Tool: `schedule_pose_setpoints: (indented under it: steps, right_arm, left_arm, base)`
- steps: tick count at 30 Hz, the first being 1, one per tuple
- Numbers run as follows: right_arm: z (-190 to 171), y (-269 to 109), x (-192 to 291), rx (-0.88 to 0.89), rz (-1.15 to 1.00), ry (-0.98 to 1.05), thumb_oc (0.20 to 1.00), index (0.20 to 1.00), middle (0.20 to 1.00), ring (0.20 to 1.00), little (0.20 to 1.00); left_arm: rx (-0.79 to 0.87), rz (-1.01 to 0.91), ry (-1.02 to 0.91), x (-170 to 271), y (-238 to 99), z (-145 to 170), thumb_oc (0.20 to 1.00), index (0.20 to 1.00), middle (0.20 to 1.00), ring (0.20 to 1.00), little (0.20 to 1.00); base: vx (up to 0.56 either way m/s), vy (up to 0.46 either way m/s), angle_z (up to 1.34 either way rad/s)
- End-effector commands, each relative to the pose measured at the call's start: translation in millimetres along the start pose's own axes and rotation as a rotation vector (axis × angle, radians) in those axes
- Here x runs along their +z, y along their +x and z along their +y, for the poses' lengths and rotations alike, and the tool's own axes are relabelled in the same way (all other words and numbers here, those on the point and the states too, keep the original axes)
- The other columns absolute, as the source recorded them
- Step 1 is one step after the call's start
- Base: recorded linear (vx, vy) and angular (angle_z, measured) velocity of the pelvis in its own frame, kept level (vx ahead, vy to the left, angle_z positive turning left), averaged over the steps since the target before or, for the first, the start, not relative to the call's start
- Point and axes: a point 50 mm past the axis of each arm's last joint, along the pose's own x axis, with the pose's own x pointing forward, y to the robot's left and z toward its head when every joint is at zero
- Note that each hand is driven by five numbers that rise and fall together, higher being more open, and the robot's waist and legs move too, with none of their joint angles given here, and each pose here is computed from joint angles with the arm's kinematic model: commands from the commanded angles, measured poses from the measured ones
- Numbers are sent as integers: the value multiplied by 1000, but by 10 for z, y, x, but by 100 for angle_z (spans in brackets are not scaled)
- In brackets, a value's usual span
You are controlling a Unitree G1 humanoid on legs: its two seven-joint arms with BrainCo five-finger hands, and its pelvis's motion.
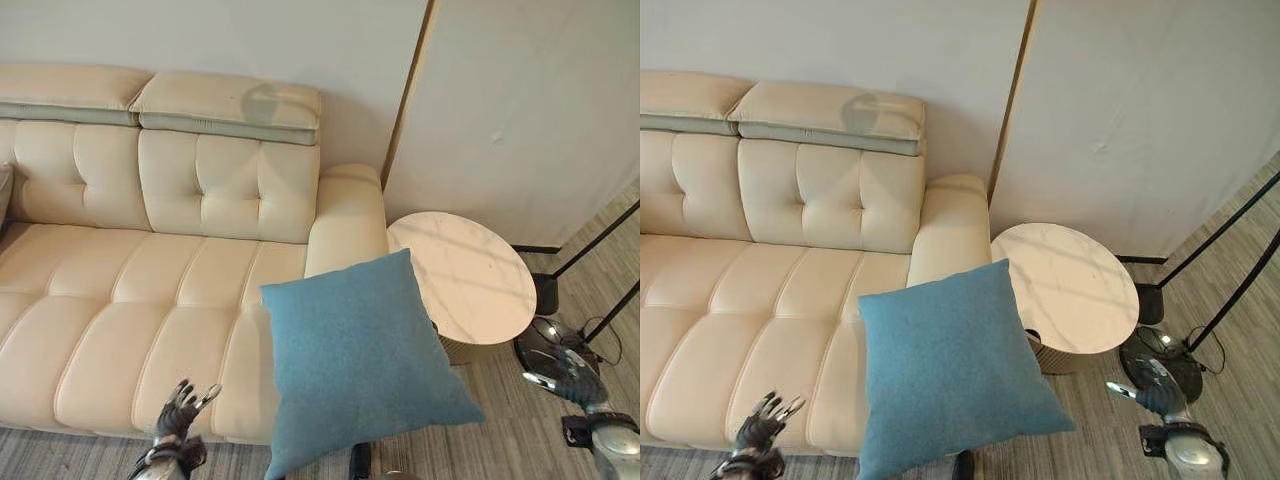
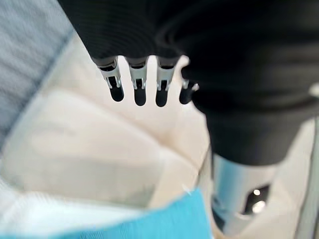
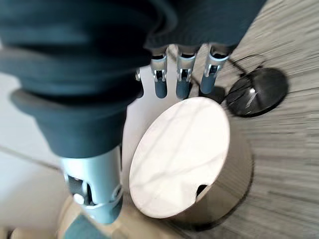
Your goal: Pick up all the scattered cushions and arrange them neatly on the sofa.
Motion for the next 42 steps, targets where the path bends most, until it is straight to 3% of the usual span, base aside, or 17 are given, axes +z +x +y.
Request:
schedule_pose_setpoints:
  steps: [1,8,9,21,22,26,30,31,32,33,34,42]
  right_arm:
    - [48,121,233,0,-75,-39,1000,1000,1000,1000,1000]
    - [471,244,371,92,-84,-63,1000,1000,1000,1000,1000]
    - [637,254,395,118,-84,-38,1000,1000,1000,1000,1000]
    - [1064,128,220,241,-29,-25,1000,1000,1000,1000,1000]
    - [1273,108,281,292,-39,15,1000,1000,1000,1000,1000]
    - [1523,83,364,350,-36,108,1000,1000,1000,1000,1000]
    - [2004,19,414,470,95,445,1000,1000,1000,1000,1000]
    - [2091,24,459,487,120,497,1000,1000,1000,1000,1000]
    - [2127,29,498,495,120,512,1000,1000,1000,1000,1000]
    - [2166,27,545,506,114,525,432,432,432,432,432]
    - [2190,28,609,517,96,526,200,200,200,200,200]
    - [2132,0,803,570,-42,469,200,200,200,200,200]
  left_arm:
    - [8,-64,-49,179,76,-3,1000,1000,1000,1000,1000]
    - [-27,-1,-137,126,209,-296,1000,1000,1000,1000,1000]
    - [-55,23,-190,90,228,-473,1000,1000,1000,1000,1000]
    - [-255,82,-227,-56,86,-985,1000,1000,1000,1000,1000]
    - [-321,82,-217,-14,83,-1183,1000,1000,1000,1000,1000]
    - [-406,85,-212,41,58,-1456,1000,1000,1000,1000,1000]
    - [-617,108,-84,44,-78,-1983,1000,1000,1000,1000,1000]
    - [-683,96,-20,85,-109,-2111,492,492,492,492,492]
    - [-717,83,2,110,-135,-2179,200,200,200,200,200]
    - [-745,67,15,148,-159,-2240,200,200,200,200,200]
    - [-761,57,38,170,-167,-2272,200,200,200,200,200]
    - [-904,-63,209,319,-312,-2392,200,200,200,200,200]
  base:
    - [34,38,0]
    - [15,10,1]
    - [0,0,0]
    - [0,0,-5]
    - [-77,-10,1]
    - [-62,-6,-3]
    - [-92,9,2]
    - [-131,27,8]
    - [-120,26,9]
    - [-70,16,4]
    - [-35,7,0]
    - [7,7,0]
